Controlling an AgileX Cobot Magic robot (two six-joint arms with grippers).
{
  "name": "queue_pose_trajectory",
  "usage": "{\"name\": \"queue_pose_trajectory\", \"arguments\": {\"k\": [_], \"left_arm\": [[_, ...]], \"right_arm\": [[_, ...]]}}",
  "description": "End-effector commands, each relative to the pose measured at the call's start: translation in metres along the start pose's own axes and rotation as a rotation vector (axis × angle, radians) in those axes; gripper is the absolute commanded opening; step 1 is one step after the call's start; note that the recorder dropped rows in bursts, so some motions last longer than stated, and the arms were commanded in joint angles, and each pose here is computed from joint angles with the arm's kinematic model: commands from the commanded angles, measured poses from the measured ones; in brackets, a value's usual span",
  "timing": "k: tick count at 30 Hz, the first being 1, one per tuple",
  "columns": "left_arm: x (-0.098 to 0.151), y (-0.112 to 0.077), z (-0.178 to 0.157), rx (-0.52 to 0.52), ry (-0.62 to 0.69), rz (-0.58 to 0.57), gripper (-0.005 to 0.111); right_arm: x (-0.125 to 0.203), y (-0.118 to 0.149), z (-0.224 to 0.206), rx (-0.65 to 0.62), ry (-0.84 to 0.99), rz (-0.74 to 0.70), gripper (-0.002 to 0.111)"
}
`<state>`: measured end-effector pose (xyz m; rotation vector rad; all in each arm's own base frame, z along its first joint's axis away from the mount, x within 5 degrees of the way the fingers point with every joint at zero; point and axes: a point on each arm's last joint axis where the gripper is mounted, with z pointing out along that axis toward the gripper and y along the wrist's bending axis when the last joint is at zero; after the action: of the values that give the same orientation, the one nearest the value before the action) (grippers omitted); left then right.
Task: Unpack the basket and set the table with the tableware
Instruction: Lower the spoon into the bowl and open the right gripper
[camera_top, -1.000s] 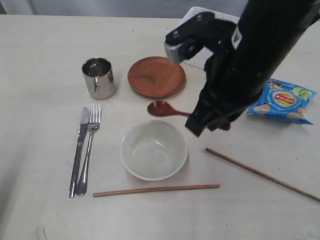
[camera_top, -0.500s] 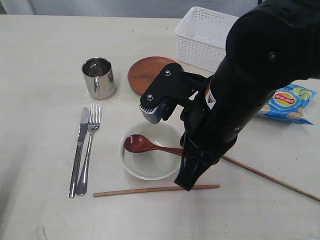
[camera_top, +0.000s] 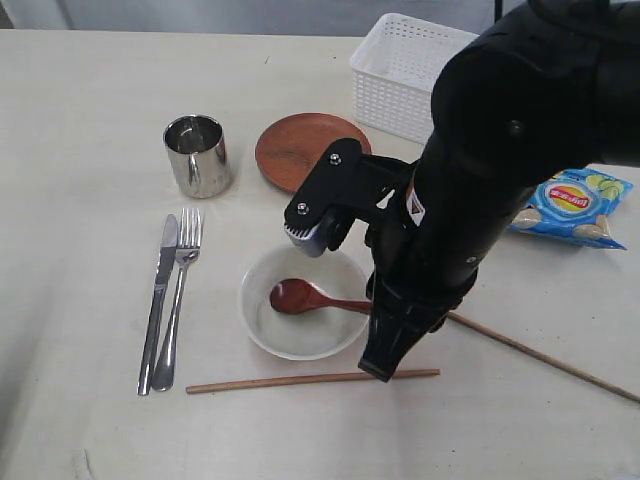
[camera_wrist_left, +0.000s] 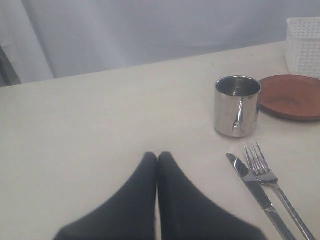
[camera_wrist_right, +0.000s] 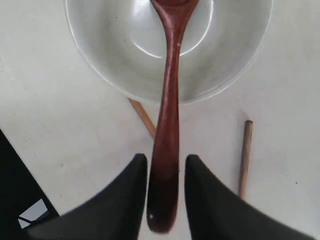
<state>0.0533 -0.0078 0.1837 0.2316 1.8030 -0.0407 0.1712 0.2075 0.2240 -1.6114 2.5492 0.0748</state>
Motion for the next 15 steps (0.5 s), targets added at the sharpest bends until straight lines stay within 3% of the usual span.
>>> {"name": "queue_pose_trajectory", "arguments": {"k": [1,9,12,15], "left_arm": [[0.000,0.000,0.000,-0.002,-0.005,-0.002,0.000],[0.000,0.000,0.000,-0.002,-0.005,-0.002,0.000],[0.000,0.000,0.000,-0.002,-0.005,-0.002,0.000],[0.000,0.000,0.000,-0.002,-0.005,-0.002,0.000]], "right_arm": [[0.003,-0.001,0.001,0.016,0.030,0.004,0.046],[0.014,-0.012,-0.008,0.143,0.178,0.058,0.048],[0.023,-0.026,-0.011,0.266,0.261,0.131,0.048],[0.038,-0.041,-0.008,0.293,0.297,0.189,0.048]]}}
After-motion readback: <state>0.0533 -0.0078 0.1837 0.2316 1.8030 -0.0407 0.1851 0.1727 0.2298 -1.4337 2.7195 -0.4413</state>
